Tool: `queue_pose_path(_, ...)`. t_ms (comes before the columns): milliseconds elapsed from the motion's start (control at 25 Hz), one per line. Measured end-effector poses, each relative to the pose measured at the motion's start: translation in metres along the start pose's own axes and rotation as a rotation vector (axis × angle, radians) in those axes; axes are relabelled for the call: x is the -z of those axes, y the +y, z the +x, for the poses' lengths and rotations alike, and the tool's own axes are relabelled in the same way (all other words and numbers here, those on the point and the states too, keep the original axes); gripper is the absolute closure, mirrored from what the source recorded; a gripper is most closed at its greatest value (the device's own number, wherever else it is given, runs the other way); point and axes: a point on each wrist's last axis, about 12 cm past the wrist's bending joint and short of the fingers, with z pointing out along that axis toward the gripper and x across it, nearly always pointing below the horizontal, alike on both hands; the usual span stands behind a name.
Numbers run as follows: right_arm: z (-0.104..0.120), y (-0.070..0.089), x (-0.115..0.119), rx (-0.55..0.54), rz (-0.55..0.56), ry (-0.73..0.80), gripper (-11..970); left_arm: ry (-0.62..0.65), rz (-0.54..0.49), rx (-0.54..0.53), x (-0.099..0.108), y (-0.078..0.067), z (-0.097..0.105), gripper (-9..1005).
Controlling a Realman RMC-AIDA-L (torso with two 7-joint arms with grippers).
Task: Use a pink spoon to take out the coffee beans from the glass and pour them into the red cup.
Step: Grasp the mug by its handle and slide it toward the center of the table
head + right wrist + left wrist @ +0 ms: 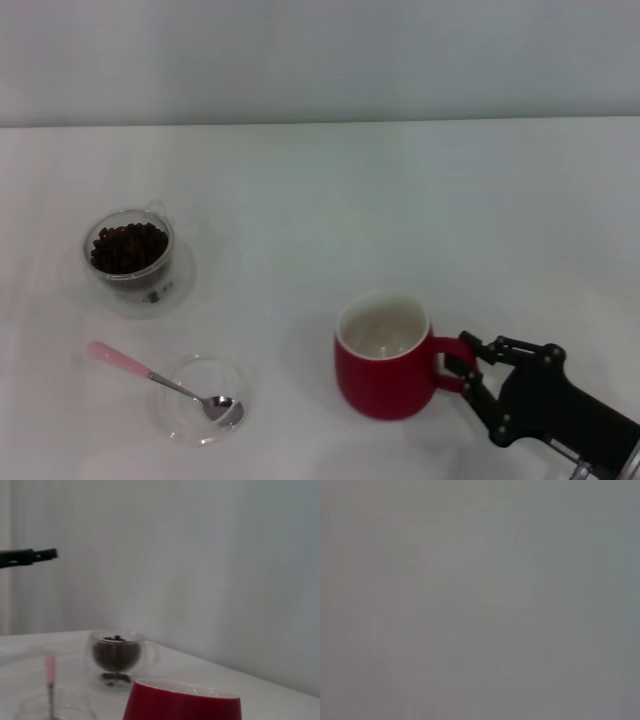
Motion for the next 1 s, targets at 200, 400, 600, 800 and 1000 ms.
queue_pose_path(200,-0.003,0.008,-0.012,-0.007,-0.072,-0.005,682,-0.001,-0.002,0.001,0.0,0.0,0.0,109)
queue_pose_path(400,-0.003,0.008,-0.014,-0.003,-0.082,-0.003,671,0.0,-0.005,0.0,0.0,0.001,0.0,109)
queue_pose_path(600,-0.002,0.004,-0.012,0.006,-0.069,0.006,660,0.001,-0.01,-0.002,0.001,0.002,0.0,109)
queue_pose_path(800,0.0,0.001,-0.011,0.016,-0.06,0.027,649,0.0,-0.01,-0.003,0.001,0.002,0.0,109)
queue_pose_path(1000,0.003,-0.003,-0.005,0.021,-0.035,0.042,485,-0.003,-0.009,-0.005,0.0,0.003,-0.001,109)
